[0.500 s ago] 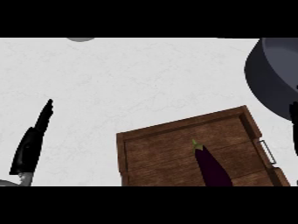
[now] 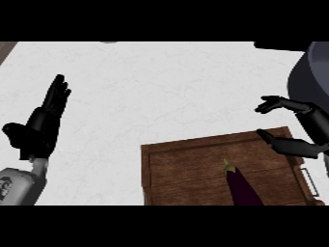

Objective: Pick the eggplant from the tray and place it in the pot

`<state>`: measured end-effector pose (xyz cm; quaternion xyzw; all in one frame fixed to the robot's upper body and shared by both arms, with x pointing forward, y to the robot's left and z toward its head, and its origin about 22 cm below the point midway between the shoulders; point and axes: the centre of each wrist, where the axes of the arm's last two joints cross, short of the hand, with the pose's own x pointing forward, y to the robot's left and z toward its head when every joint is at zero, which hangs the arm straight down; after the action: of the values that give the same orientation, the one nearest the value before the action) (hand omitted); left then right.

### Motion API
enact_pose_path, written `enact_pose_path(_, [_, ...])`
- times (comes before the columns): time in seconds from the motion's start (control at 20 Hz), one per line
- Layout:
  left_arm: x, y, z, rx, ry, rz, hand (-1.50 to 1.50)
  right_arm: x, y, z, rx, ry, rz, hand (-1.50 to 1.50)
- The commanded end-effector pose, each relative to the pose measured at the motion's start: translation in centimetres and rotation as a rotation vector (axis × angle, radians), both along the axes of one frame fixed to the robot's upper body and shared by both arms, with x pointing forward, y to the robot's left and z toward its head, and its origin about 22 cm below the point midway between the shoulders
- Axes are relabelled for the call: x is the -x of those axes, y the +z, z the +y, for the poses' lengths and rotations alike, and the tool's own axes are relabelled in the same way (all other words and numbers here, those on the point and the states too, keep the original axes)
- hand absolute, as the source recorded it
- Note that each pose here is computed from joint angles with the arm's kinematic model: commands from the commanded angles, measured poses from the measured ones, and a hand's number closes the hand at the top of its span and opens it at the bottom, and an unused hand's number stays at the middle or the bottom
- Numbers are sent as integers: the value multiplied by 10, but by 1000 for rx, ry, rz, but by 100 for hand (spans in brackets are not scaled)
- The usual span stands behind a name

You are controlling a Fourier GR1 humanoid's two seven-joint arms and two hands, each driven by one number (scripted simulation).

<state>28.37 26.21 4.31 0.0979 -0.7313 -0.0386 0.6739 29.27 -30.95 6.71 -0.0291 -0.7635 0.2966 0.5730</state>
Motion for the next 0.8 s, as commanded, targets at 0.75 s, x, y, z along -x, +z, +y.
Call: enact_pose_path(0.75, [0, 34, 22, 104, 81, 22, 0, -70, 95, 44, 463, 693, 159, -150])
